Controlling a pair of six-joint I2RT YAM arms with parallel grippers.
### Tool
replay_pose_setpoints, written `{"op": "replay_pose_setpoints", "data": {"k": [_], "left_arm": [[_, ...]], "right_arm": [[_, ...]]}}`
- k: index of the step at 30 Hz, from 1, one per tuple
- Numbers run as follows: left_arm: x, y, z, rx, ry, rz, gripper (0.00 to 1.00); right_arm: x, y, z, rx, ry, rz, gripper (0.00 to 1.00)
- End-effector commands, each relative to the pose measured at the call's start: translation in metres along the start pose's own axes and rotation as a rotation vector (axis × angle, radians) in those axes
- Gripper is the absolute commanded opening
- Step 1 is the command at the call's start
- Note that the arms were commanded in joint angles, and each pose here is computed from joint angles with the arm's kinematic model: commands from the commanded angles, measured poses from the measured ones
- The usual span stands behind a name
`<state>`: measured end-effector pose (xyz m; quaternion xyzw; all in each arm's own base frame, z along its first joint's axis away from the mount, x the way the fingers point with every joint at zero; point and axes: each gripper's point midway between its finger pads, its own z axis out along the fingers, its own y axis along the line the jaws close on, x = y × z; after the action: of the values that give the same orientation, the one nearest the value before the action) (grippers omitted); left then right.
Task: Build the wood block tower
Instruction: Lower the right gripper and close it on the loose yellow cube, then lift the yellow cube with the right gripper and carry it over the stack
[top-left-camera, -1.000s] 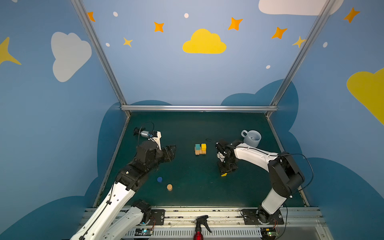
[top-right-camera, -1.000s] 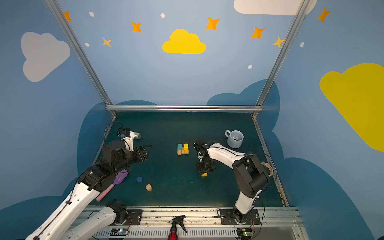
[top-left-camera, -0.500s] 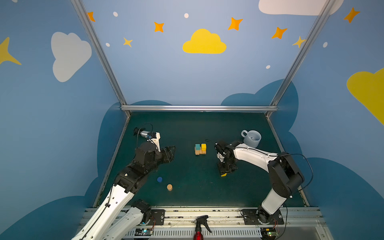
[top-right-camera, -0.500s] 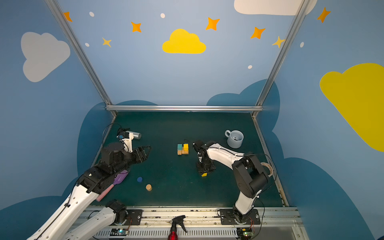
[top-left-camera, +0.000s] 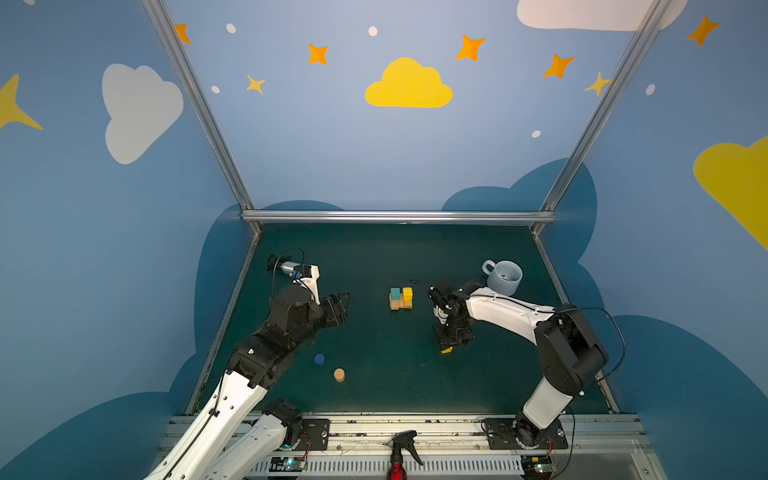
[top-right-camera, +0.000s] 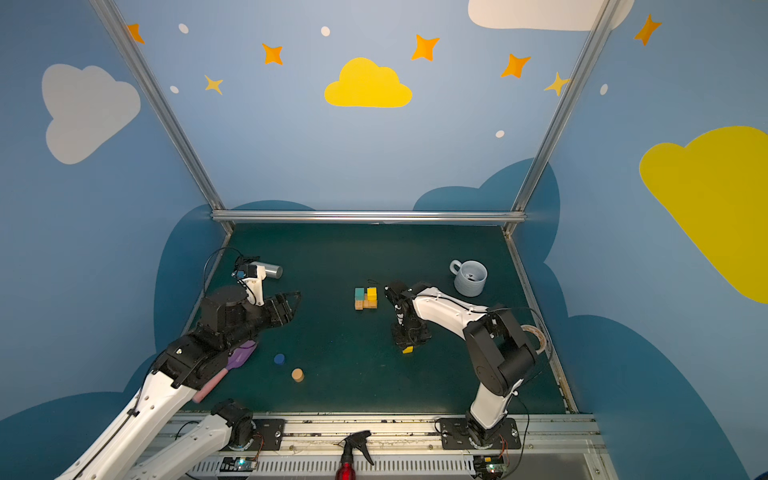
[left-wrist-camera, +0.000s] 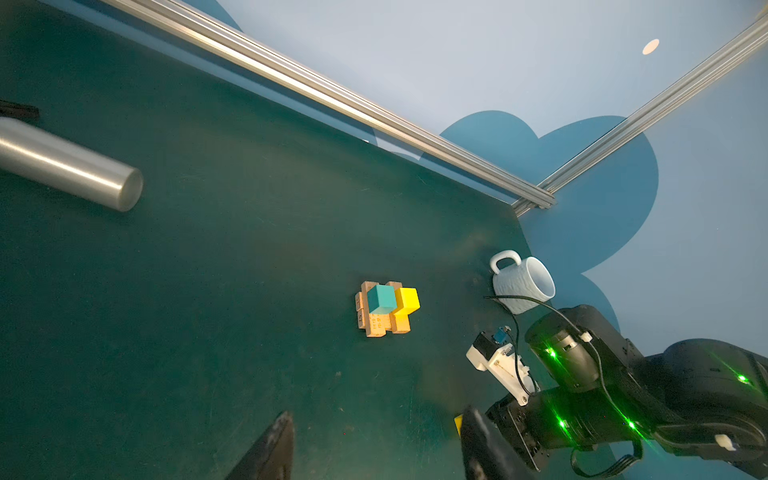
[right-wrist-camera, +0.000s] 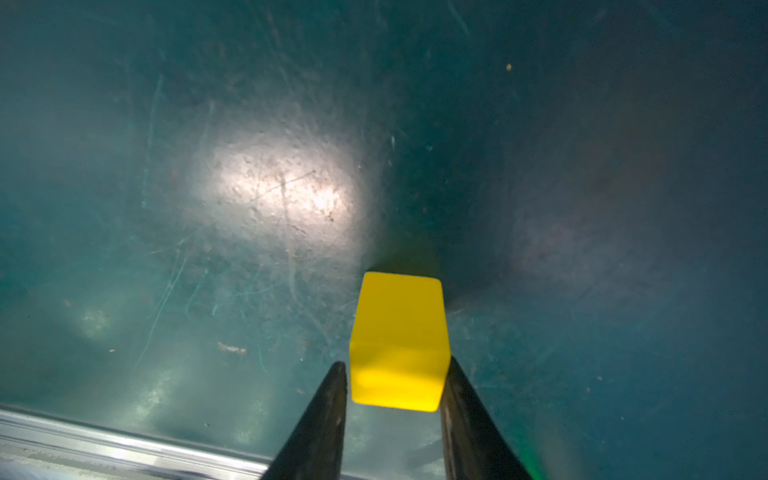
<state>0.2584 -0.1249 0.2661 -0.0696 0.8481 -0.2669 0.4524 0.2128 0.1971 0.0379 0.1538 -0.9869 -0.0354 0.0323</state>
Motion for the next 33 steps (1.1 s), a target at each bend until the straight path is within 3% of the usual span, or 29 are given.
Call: {"op": "replay_pose_setpoints", "data": {"k": [1, 13, 19, 24, 33], "left_arm": [[-0.002, 0.002, -0.002, -0.006, -0.015, -0.003, 0.63], [-0.003, 0.002, -0.003, -0.007, -0.019, -0.003, 0.64], [-0.003, 0.002, -0.004, -0.008, -0.020, -0.002, 0.64], [-0.002, 0.004, -0.003, -0.012, -0.020, -0.002, 0.64], [-0.001, 0.006, -0.003, -0.016, -0.025, 0.003, 0.65]], "right_arm": [[0.004, -0.002, 0.006, 0.022, 0.020, 0.003, 0.37], [0.001, -0.001, 0.008, 0.022, 0.013, 0.008, 0.37], [0.002, -0.003, 0.006, 0.034, 0.014, 0.008, 0.21], [0.001, -0.006, -0.010, 0.059, -0.009, 0.006, 0.15], [-0.017, 0.001, -0.062, 0.071, -0.066, -0.025, 0.14]]}}
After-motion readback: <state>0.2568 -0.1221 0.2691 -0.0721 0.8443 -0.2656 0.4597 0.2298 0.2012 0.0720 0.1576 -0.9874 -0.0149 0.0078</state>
